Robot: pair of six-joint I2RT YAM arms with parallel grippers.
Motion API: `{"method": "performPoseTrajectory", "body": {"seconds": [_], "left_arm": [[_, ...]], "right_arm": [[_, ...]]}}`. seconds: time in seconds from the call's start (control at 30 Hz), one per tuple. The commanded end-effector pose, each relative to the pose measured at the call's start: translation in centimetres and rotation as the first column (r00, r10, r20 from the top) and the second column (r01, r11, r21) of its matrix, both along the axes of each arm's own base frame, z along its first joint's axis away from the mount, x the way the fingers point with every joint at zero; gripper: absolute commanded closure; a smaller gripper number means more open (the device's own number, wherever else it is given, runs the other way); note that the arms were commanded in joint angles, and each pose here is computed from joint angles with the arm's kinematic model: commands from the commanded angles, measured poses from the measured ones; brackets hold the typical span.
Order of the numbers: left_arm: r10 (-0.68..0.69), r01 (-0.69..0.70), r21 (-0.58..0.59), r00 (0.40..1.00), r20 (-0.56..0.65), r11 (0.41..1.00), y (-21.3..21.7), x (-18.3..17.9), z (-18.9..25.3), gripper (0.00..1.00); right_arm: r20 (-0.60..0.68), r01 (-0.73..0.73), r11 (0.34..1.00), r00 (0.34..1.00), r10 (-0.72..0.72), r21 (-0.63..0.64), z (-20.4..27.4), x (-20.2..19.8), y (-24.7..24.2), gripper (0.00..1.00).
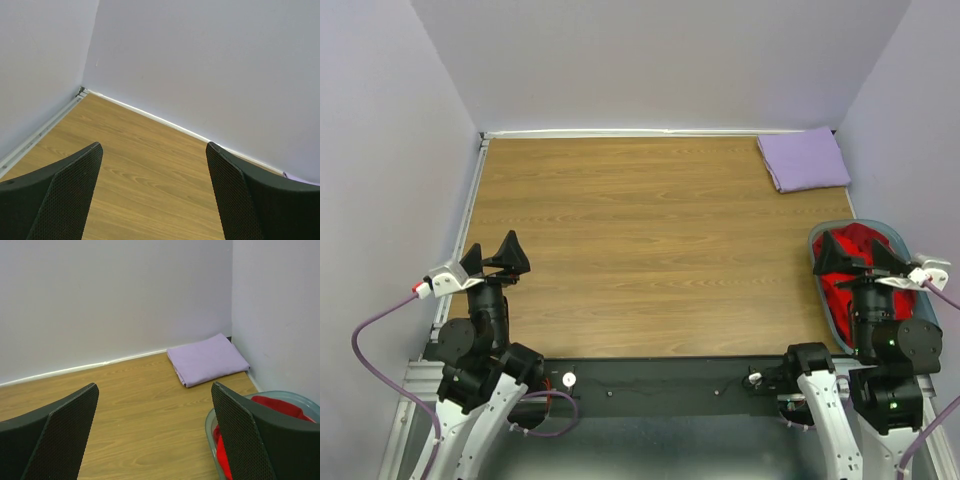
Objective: Fold and stack the t-shirts
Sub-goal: Grab the tshirt from the pile
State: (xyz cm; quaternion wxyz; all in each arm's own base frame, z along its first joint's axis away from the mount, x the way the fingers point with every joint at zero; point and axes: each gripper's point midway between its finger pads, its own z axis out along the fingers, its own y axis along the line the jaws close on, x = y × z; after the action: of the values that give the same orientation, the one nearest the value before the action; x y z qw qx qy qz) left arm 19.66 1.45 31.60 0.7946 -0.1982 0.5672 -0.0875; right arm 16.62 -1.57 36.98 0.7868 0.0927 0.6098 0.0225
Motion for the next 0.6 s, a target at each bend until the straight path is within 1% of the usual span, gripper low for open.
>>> {"method": "performPoseTrajectory", "body": {"seconds": [0.0,0.1,0.17,0.23,0.27,0.37,0.4,0.47,0.5,0.53,0.57], "left_arm": [[0.033,-0.033,-0.014,0.999,-0.006,0.999,0.5,0.2,-0.2,0.09],[0.019,-0.019,-0.011,1.0,-0.002,1.0,0.3,0.2,0.0,0.08],[0.02,-0.02,-0.024,1.0,-0.001,1.0,0.3,0.3,0.0,0.08],[0.032,-0.032,-0.027,0.999,0.01,0.999,0.4,0.4,0.3,0.08],[0.036,-0.036,-0.026,0.999,0.032,0.999,0.4,0.5,0.7,0.08],[0.031,-0.03,-0.016,0.997,0.065,0.999,0.0,1.1,1.7,0.08],[0.024,-0.023,-0.016,0.998,0.063,1.0,-0.2,1.3,1.8,0.08],[0.002,-0.002,-0.007,1.0,0.016,1.0,-1.0,2.4,1.0,0.08],[-0.03,0.03,0.001,0.999,0.011,1.0,-1.6,2.6,1.1,0.08],[-0.049,0.049,0.009,0.999,-0.02,0.999,-2.1,3.0,0.4,0.08],[-0.058,0.058,0.003,0.998,-0.023,0.998,-2.3,3.0,0.4,0.08]], "right_arm": [[-0.038,0.048,0.999,0.998,-0.048,-0.011,-1.3,0.2,-0.8,0.0],[-0.064,0.029,1.0,0.998,-0.028,0.003,-1.6,1.0,-0.4,0.0],[-0.117,0.014,1.0,0.993,-0.016,-0.013,-2.3,2.3,-0.1,0.0],[-0.149,0.027,1.0,0.988,-0.026,0.003,-2.4,3.2,-0.2,0.0],[-0.202,0.009,1.0,0.979,-0.008,0.004,-3.3,4.4,0.3,0.0],[-0.261,-0.046,0.999,0.964,0.052,0.03,-3.9,6.2,1.5,0.0],[-0.316,-0.046,0.996,0.946,0.067,0.074,-5.0,7.6,1.9,0.0],[-0.38,0.003,0.993,0.924,0.044,0.122,-6.1,8.8,1.7,0.0],[-0.462,0.078,0.988,0.887,-0.01,0.13,-8.1,10.2,0.9,0.0],[-0.538,0.128,0.98,0.842,-0.026,0.154,-10.0,10.3,0.7,0.0],[-0.57,0.154,0.976,0.821,-0.039,0.155,-10.2,10.8,0.5,0.0]]}}
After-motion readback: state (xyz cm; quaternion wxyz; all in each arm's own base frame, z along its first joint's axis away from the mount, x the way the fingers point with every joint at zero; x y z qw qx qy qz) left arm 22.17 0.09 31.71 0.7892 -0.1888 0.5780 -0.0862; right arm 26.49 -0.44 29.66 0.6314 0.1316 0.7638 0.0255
